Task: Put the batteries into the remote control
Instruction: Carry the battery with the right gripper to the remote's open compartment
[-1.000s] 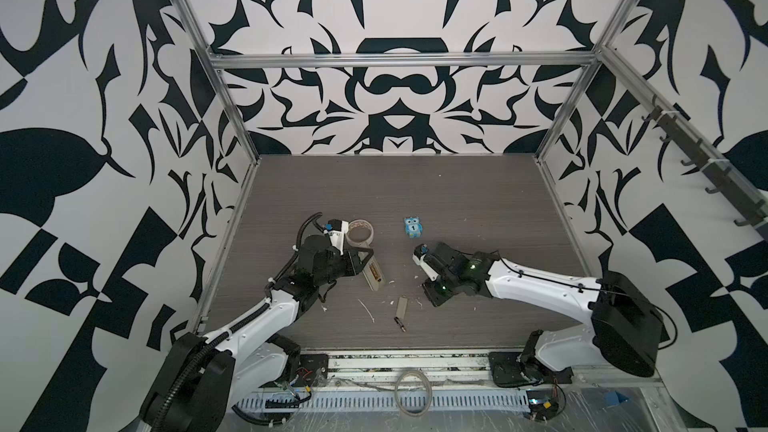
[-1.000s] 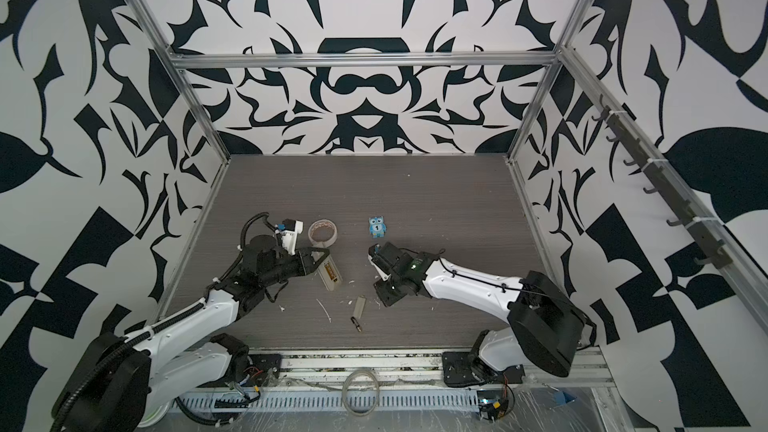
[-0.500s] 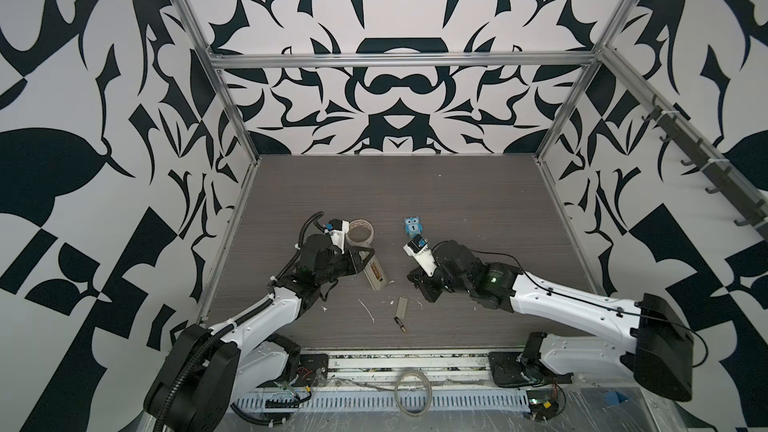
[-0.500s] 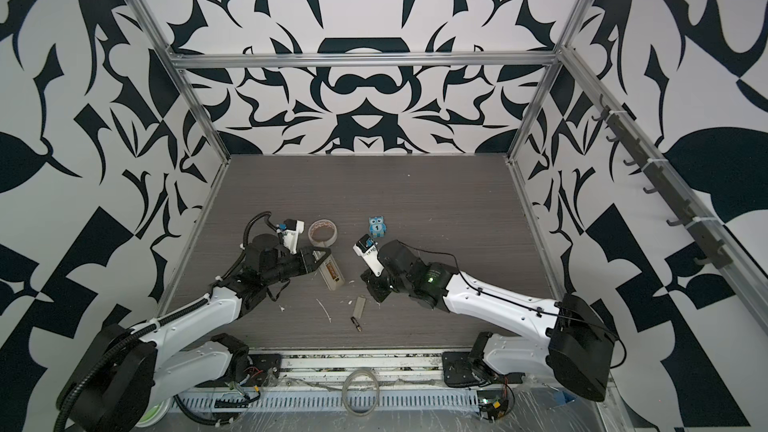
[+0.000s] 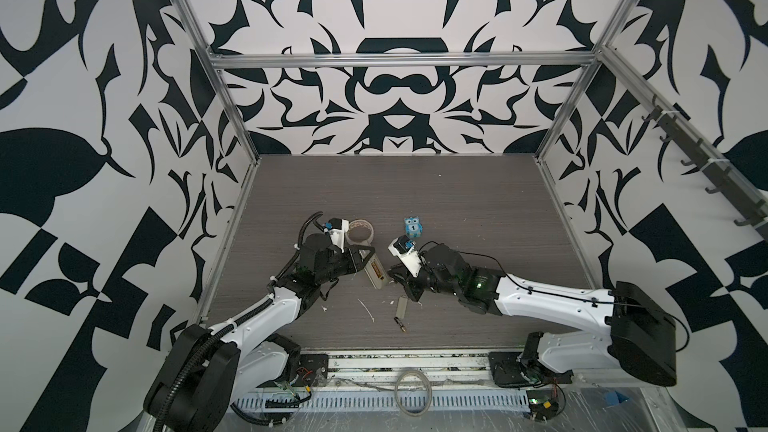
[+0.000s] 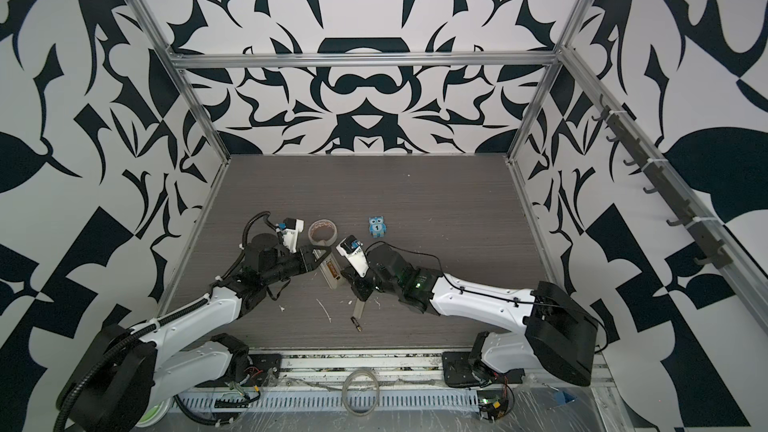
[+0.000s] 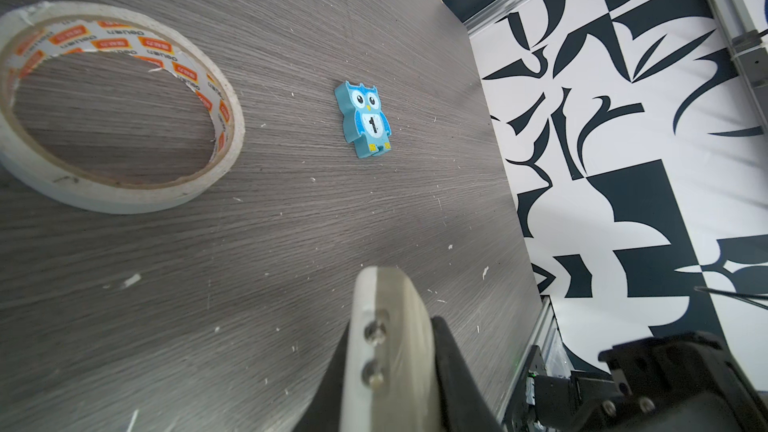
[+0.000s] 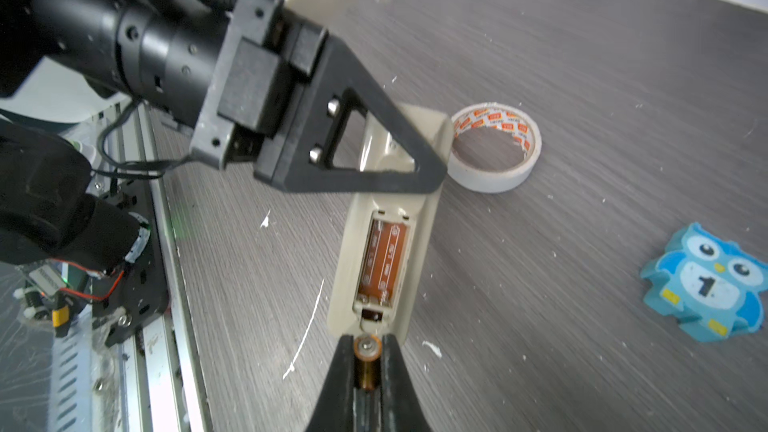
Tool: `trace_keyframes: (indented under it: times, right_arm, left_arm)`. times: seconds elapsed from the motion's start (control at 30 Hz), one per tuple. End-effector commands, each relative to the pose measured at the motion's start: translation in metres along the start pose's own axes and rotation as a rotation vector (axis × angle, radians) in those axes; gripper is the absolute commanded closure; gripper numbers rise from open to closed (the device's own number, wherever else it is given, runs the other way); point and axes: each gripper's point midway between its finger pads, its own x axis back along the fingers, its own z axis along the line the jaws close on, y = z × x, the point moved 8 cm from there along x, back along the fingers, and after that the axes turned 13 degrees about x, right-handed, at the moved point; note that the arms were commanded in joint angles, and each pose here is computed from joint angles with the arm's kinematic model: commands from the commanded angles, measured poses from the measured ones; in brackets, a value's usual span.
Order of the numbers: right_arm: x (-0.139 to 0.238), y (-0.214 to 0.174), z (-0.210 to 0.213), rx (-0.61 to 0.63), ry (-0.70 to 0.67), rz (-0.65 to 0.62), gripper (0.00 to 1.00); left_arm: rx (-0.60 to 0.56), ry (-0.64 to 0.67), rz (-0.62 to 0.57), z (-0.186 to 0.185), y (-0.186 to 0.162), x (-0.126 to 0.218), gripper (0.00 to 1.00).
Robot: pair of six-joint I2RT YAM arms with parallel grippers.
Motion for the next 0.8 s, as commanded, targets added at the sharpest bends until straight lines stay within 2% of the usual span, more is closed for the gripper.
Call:
trace_keyframes:
  times: [0.0,0.77]
  right_arm:
    - [0.004,0.03,-0.001,0.023,-0.024,-0.146,1.0]
    - [-0.023,0.037,-0.004,0.035,-0.028,-0.185,1.0]
  left_arm:
    - [-0.032,-0.082,-0.021,-0.017,0.007,0.003,1.0]
    - [-0.026,-0.12,0.004,-0.022,0.006,0.003,1.0]
